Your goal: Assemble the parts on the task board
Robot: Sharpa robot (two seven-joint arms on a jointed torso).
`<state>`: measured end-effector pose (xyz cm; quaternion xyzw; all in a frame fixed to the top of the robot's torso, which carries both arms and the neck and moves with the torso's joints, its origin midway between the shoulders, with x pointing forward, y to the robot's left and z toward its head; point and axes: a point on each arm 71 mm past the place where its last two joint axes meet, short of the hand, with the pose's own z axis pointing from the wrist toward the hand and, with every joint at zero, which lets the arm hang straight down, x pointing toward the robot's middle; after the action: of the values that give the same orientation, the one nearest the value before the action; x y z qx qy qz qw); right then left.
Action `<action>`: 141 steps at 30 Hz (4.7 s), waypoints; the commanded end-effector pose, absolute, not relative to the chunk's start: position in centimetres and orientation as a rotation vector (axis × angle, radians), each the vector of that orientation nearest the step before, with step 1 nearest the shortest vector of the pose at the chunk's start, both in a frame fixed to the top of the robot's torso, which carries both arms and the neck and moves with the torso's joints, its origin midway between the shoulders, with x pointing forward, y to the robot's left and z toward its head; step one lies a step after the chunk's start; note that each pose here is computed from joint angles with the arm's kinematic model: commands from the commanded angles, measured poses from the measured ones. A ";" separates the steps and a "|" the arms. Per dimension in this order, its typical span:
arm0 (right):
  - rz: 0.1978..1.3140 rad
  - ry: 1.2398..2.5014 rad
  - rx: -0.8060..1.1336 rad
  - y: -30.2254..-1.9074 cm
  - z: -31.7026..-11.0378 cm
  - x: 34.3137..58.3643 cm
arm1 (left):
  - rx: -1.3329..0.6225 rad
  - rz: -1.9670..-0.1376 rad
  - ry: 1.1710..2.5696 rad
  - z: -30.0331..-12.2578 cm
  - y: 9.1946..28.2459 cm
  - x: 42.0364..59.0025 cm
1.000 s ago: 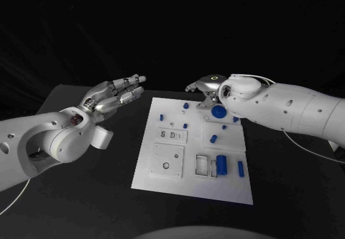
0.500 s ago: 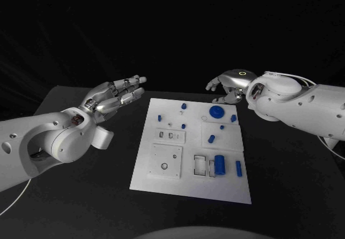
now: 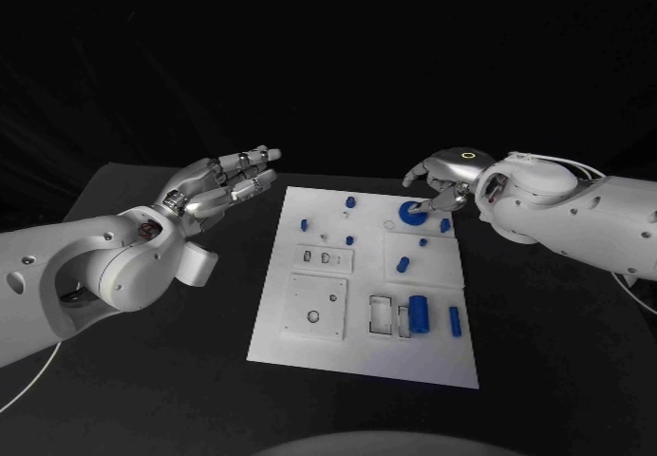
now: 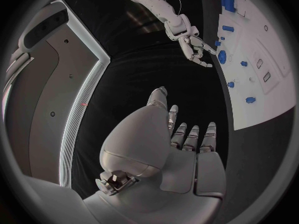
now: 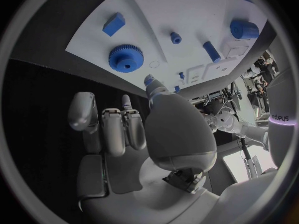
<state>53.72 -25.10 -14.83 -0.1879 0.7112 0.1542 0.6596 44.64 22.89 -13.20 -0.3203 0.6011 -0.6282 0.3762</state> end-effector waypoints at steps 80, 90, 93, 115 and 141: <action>0.318 1.626 -0.467 -23.7 -16.0 53.7 | -0.783 -1.639 1.557 -13.2 22.8 44.6; 0.371 1.617 -0.510 -20.9 -14.8 53.5 | -0.786 -1.638 1.567 -13.3 22.6 44.6; 0.384 1.623 -0.520 -20.1 -14.7 53.5 | -0.786 -1.637 1.570 -13.3 22.6 44.6; 0.444 1.629 -0.591 -13.9 -14.9 55.3 | -0.784 -1.639 1.586 -13.4 22.1 44.8; 0.441 1.698 -0.613 -12.3 -16.5 55.6 | -0.784 -1.639 1.594 -13.5 22.0 44.7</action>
<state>55.74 -12.29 -15.85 -0.2570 0.7190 0.1950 0.6156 44.85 22.28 -13.55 -0.3102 0.6155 -0.6283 0.3608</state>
